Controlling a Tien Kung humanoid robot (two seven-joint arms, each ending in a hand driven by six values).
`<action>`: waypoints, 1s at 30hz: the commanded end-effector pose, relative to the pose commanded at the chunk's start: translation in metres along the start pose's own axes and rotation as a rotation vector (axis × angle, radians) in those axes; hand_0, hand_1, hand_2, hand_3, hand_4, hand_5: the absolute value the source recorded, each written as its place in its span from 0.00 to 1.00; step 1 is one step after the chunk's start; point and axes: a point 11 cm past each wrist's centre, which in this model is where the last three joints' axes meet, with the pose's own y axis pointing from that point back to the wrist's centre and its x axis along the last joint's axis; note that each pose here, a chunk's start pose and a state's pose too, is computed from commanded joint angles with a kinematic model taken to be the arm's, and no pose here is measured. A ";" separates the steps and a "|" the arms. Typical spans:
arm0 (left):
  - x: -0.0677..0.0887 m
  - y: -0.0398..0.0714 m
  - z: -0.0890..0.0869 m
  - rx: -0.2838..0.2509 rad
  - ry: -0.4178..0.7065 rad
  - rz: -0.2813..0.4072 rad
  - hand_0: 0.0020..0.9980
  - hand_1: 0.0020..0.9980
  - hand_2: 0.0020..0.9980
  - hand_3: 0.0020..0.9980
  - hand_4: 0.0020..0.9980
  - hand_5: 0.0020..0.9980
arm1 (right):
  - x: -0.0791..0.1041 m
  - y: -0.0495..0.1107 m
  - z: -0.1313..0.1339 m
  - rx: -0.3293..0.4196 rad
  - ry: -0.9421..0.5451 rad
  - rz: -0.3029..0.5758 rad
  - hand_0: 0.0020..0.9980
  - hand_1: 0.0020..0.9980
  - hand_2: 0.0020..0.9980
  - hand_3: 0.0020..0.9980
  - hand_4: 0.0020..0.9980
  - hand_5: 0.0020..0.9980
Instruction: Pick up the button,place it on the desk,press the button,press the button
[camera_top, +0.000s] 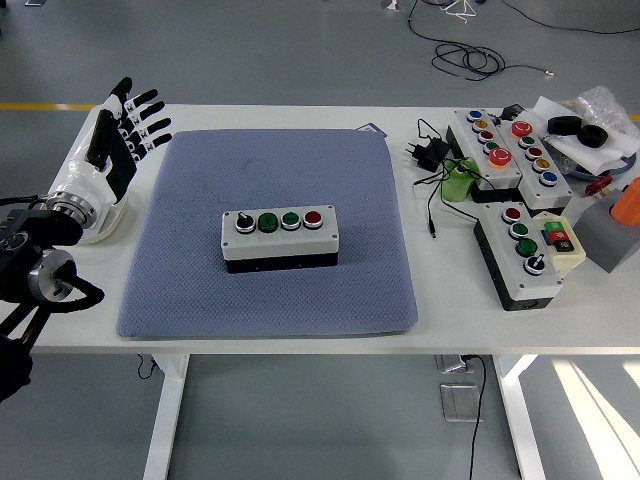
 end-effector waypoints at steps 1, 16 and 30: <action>0.000 0.000 -0.001 0.001 0.000 -0.001 0.81 0.85 0.90 0.86 0.70 1.00 | 0.000 0.000 0.000 -0.001 0.001 0.000 0.79 0.80 0.82 0.75 0.41 0.48; -0.002 0.000 0.000 0.000 -0.009 -0.012 0.81 0.85 0.90 0.86 0.70 1.00 | 0.001 0.000 0.000 -0.001 0.000 0.001 0.79 0.80 0.82 0.75 0.41 0.48; -0.003 -0.001 0.000 0.008 -0.020 -0.026 0.81 0.85 0.89 0.86 0.70 1.00 | 0.000 0.000 -0.003 0.004 -0.001 0.000 0.79 0.80 0.82 0.75 0.41 0.48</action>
